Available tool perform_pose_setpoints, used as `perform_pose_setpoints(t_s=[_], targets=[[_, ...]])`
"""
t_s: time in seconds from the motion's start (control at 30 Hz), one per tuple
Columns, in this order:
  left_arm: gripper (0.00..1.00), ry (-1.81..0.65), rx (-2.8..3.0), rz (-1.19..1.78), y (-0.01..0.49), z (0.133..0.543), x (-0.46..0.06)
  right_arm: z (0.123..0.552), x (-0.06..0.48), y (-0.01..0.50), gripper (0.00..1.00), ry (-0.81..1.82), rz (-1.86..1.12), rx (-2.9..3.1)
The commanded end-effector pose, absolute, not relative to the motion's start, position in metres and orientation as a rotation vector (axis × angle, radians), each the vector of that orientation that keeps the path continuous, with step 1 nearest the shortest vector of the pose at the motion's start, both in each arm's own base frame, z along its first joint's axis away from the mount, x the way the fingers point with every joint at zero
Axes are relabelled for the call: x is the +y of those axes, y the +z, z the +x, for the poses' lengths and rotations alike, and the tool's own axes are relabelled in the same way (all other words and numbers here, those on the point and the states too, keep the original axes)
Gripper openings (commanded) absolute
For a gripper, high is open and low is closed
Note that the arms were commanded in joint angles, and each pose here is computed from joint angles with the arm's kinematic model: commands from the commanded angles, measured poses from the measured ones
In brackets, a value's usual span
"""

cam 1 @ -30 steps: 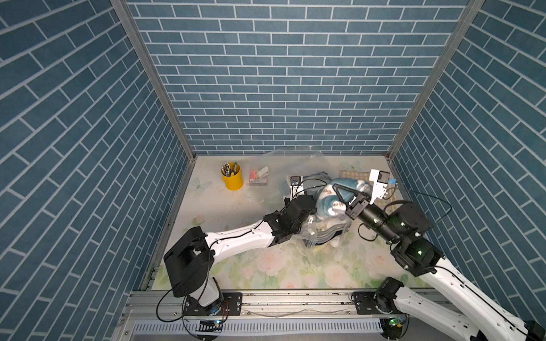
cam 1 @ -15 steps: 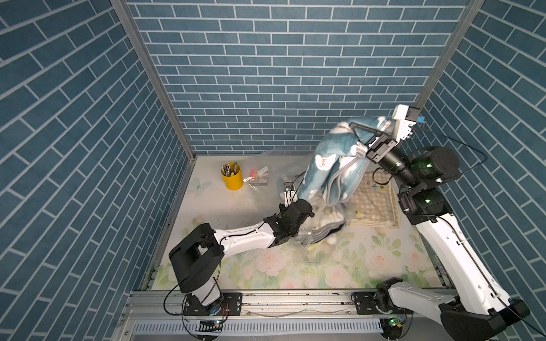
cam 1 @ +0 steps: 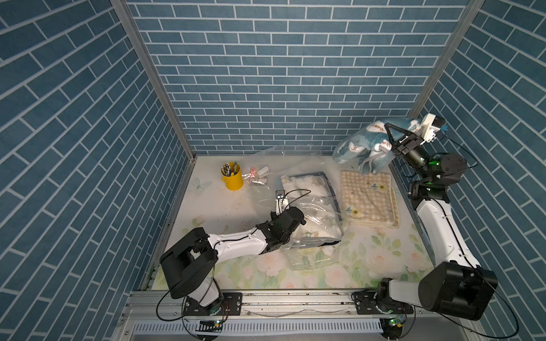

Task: Take the blanket out of the vacuum bag
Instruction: Place the blanket at the center of the board.

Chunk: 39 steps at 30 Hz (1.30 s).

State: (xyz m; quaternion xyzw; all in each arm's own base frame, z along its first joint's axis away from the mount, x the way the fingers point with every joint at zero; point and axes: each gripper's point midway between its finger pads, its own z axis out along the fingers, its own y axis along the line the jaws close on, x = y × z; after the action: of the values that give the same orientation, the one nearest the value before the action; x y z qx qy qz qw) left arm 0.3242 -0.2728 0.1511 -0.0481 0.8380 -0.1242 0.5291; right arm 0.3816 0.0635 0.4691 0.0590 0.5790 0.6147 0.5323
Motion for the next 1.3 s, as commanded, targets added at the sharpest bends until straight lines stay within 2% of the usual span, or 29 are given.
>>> perform_pose_setpoints(t_s=[0.0, 0.2, 0.37, 0.77, 0.9, 1.27], targets=[[0.00, -0.254, 1.990, -0.119, 0.157, 0.323, -0.257, 0.340, 0.054, 0.481, 0.00, 1.469, 0.021, 1.311], [0.00, -0.293, 1.976, -0.099, 0.168, 0.320, -0.259, 0.336, 0.036, 0.428, 0.00, 1.457, 0.098, 1.386], [0.00, -0.318, 1.969, -0.071, 0.175, 0.321, -0.265, 0.350, 0.029, 0.397, 0.00, 1.468, 0.154, 1.434], [0.00, -0.327, 1.962, -0.048, 0.179, 0.328, -0.270, 0.409, 0.031, 0.377, 0.00, 1.421, 0.269, 1.524], [0.00, -0.340, 1.965, -0.046, 0.178, 0.329, -0.270, 0.403, 0.024, 0.369, 0.00, 1.355, 0.344, 1.513], [0.00, -0.354, 1.969, -0.024, 0.178, 0.327, -0.270, 0.335, 0.047, 0.366, 0.00, 1.325, 0.264, 1.560]])
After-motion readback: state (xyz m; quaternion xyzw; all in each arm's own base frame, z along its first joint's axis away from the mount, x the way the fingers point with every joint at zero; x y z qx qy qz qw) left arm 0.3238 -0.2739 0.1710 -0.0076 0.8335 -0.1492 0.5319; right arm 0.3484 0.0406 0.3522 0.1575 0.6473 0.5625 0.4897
